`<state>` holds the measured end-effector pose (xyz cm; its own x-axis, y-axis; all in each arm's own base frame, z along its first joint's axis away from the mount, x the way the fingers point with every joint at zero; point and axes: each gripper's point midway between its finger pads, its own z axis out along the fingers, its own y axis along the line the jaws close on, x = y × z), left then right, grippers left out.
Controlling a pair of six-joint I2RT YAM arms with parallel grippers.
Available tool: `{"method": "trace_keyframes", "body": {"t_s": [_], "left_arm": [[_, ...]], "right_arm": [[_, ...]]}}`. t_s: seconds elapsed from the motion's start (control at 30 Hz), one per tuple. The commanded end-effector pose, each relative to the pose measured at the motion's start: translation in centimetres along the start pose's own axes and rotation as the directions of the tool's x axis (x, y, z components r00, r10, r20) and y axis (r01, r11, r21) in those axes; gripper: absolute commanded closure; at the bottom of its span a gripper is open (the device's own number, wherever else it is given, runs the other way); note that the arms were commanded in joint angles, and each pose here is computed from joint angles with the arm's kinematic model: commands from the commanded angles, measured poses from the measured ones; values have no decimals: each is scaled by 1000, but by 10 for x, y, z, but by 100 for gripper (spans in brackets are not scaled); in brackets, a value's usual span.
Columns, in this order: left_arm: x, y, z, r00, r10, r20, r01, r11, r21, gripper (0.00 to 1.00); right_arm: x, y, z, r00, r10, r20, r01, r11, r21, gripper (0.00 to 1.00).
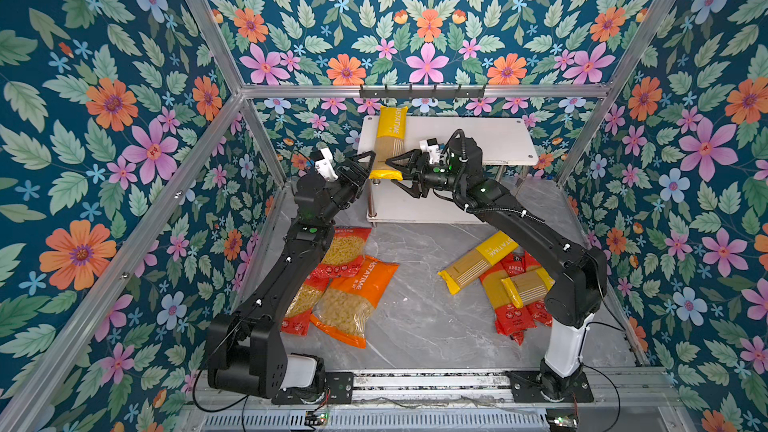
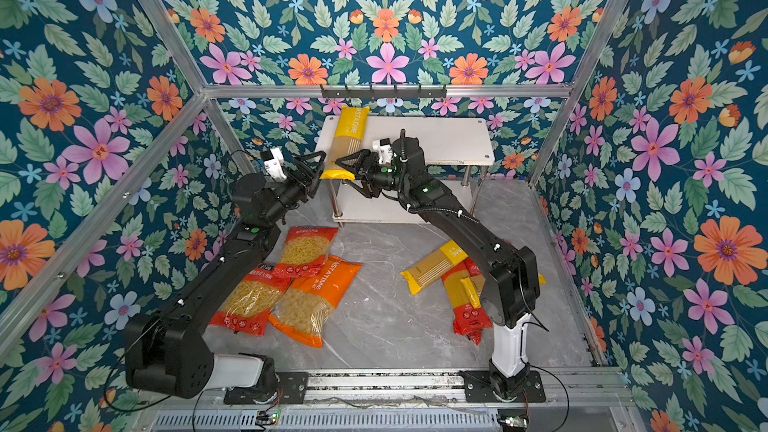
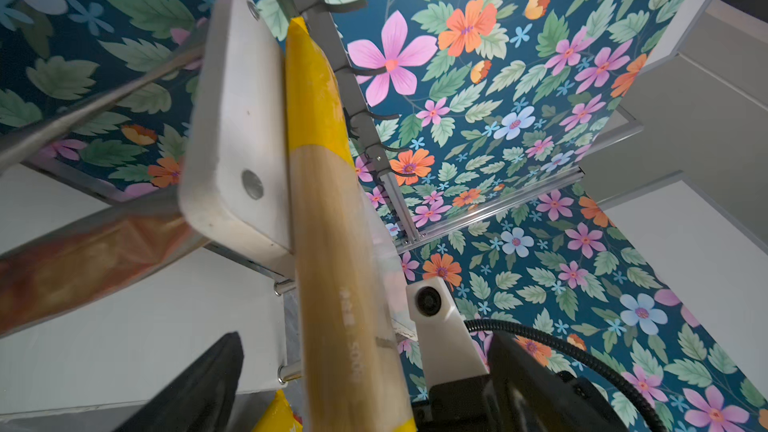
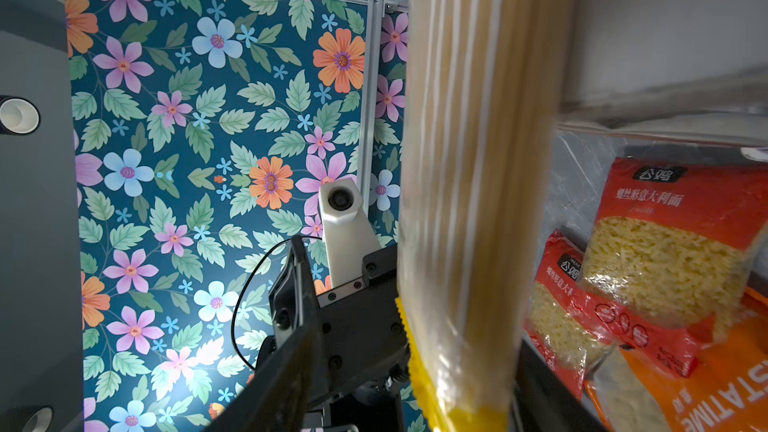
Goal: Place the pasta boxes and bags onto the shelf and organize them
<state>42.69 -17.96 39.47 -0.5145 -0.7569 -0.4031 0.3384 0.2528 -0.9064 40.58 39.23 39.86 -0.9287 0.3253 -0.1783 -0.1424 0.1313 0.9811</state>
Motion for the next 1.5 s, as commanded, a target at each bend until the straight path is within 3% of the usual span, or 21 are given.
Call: {"method": "trace_keyframes", "body": {"t_s": [0.0,0.13,0.27,0.33,0.63,0.8,1.03,1.2,1.33,1.47], "left_arm": [[1,-14,11,1000,9,3,-9,997,73,13],[6,-19,19,1000,21,-6,-20,997,76,27],[7,-8,21,1000,-1,-4,1,1000,19,60],[4,0,21,1000,-15,11,15,999,-29,71],[-37,2,24,991,-47,123,62,990,-124,99],[-52,4,22,984,-55,172,83,984,-160,100],[-47,8,48,992,-82,92,94,987,-132,100],[-49,15,36,986,-85,141,105,984,-143,99],[-46,10,31,989,-77,130,94,987,-128,84],[-44,8,23,990,-66,122,82,988,-132,52]], "right_arm": [[10,12,-12,998,-54,-22,53,998,-32,30],[22,2,-42,994,-107,23,107,994,23,29],[35,-9,-75,983,-166,79,158,983,95,29],[39,-20,-86,981,-168,99,155,979,131,29],[48,-67,-120,965,-208,157,151,938,312,30],[50,-74,-131,955,-239,173,166,920,355,30],[52,-83,-132,953,-253,170,175,910,376,31],[53,-89,-135,951,-254,176,170,905,389,31],[52,-92,-133,952,-253,172,168,902,397,31],[52,-94,-131,954,-248,166,165,903,397,31]]}}
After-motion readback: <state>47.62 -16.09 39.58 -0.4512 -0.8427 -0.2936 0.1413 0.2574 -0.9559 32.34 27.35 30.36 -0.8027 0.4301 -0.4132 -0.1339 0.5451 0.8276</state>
